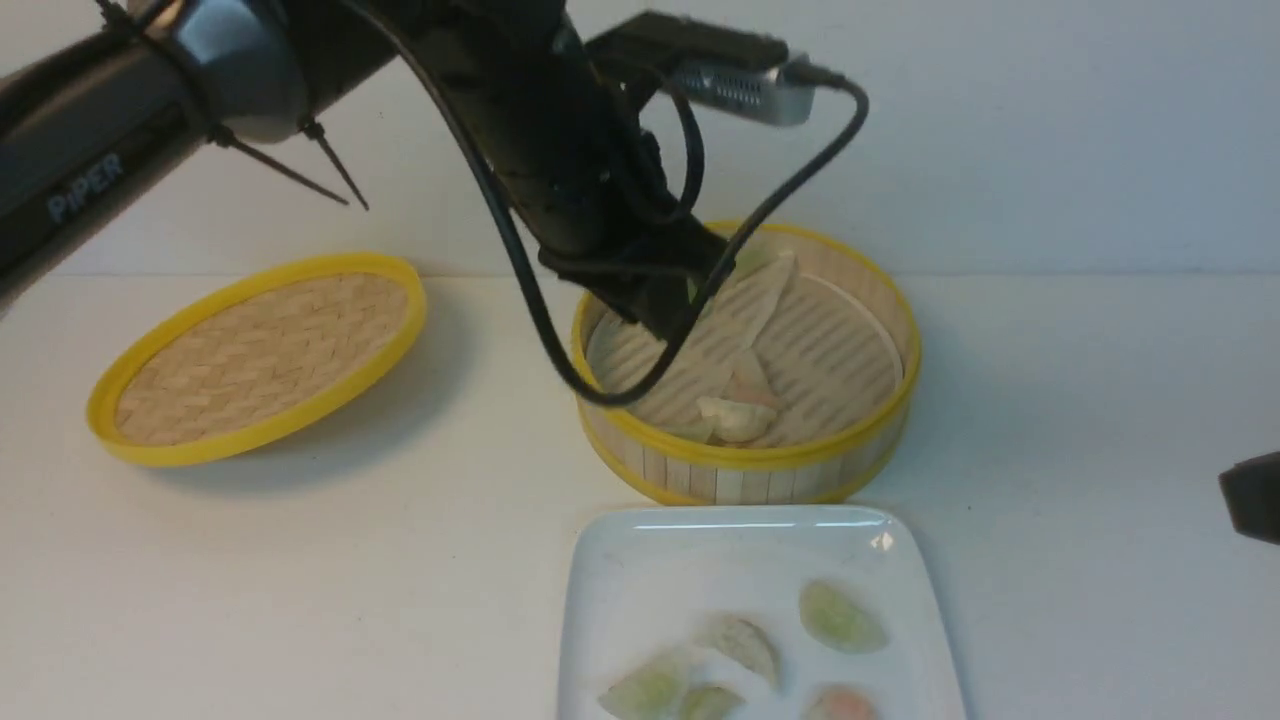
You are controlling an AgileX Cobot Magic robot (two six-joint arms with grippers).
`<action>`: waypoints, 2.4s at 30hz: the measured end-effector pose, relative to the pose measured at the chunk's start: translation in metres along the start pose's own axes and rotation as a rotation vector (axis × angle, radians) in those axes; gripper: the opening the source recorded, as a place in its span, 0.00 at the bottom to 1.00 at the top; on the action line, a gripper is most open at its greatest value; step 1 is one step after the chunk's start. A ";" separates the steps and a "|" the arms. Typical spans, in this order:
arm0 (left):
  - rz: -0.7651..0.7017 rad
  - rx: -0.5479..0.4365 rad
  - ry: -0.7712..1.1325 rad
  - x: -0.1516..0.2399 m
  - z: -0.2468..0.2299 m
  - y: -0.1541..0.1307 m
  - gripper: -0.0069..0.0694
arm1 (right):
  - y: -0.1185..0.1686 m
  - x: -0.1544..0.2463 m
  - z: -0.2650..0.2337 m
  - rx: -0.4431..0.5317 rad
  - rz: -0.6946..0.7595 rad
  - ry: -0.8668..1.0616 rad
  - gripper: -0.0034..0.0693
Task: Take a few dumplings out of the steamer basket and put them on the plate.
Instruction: Use the left arm to put the dumpling into the plate, then use the right arm to grab a dumpling from inside the steamer
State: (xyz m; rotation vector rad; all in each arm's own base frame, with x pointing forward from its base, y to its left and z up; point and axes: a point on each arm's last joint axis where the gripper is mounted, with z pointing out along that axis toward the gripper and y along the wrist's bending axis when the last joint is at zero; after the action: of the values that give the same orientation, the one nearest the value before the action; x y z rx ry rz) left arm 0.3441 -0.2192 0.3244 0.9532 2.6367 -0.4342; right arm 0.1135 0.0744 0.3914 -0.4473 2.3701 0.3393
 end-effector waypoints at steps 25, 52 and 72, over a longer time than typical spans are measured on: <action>-0.030 0.025 0.172 0.074 0.090 -0.005 0.29 | 0.000 -0.001 0.000 -0.002 0.000 -0.007 0.03; 0.009 -0.043 0.172 0.029 0.060 -0.001 0.45 | -0.002 -0.045 0.003 0.118 0.004 -0.071 0.03; 0.034 -0.187 -0.371 0.137 -0.194 -0.056 0.08 | -0.033 -0.142 0.202 -0.001 -0.039 0.176 0.03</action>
State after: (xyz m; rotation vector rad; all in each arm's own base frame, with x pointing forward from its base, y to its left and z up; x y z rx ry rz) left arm 0.1723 -0.1094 0.4587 0.7724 2.2766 -0.3138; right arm 0.3445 0.1489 0.3368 -0.5424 2.5284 0.2934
